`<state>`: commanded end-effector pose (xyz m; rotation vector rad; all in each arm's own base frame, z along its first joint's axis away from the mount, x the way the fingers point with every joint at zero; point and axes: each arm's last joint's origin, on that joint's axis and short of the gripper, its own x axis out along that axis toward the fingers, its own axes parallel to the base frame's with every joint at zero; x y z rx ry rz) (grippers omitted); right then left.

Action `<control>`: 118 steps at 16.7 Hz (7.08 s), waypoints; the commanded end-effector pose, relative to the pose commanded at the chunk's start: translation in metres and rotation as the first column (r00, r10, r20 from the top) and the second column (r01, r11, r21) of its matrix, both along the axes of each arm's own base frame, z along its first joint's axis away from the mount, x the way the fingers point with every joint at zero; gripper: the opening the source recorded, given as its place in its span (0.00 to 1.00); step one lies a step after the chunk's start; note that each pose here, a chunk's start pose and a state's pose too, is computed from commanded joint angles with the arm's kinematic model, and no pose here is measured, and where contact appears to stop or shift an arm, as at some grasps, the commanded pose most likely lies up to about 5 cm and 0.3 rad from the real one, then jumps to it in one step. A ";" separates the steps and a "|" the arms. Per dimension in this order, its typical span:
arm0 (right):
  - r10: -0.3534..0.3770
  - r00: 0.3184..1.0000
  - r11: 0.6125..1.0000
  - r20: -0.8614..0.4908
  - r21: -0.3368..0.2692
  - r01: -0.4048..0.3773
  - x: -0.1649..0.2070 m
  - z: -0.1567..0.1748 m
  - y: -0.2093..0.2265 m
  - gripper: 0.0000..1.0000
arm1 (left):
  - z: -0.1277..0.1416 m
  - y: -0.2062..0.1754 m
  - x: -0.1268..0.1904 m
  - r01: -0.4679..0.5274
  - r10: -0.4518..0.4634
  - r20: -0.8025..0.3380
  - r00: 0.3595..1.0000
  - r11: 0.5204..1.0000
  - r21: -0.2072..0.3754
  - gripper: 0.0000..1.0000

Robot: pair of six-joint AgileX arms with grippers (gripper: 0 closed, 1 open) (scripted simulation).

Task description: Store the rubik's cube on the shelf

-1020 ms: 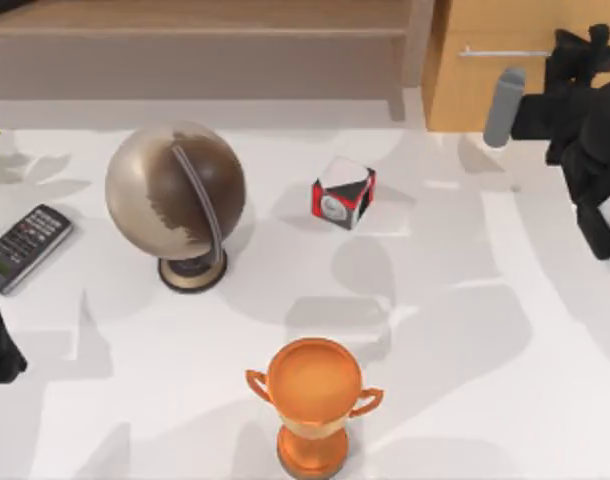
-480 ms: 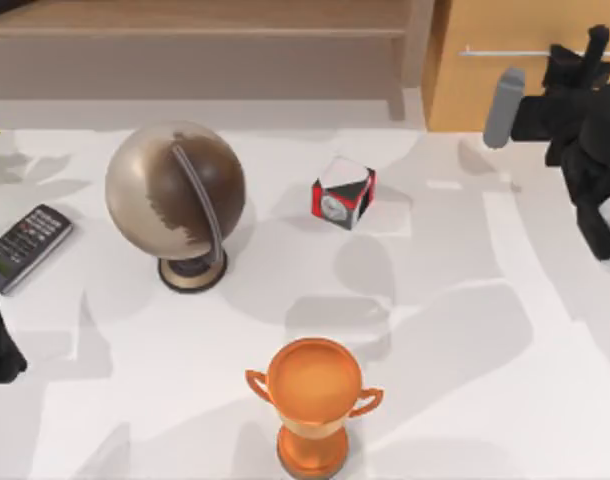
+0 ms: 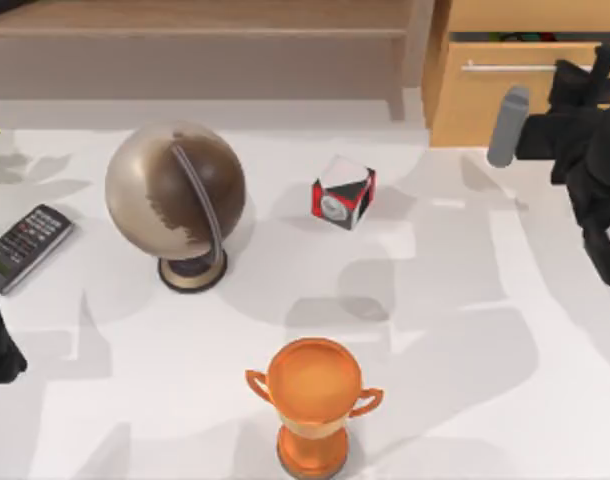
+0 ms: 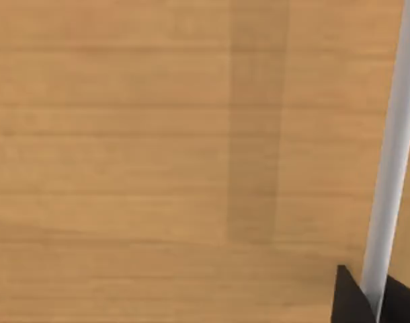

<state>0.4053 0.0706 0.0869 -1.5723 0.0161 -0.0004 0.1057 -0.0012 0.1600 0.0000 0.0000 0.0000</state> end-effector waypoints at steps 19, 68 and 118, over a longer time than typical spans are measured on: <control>0.000 1.000 1.000 -0.003 0.001 0.000 -0.100 -0.001 0.000 0.00 | 0.000 0.000 0.000 0.000 0.000 0.000 1.000 1.000 0.000 1.00; -0.004 1.000 1.000 0.003 0.003 0.004 -0.182 0.000 0.000 1.00 | 0.000 0.000 0.000 0.000 0.000 0.000 1.000 1.000 0.000 1.00; 0.022 0.108 0.287 -0.994 0.110 0.952 0.074 0.139 -0.002 1.00 | 0.000 0.000 0.000 0.000 0.000 0.000 1.000 1.000 0.000 1.00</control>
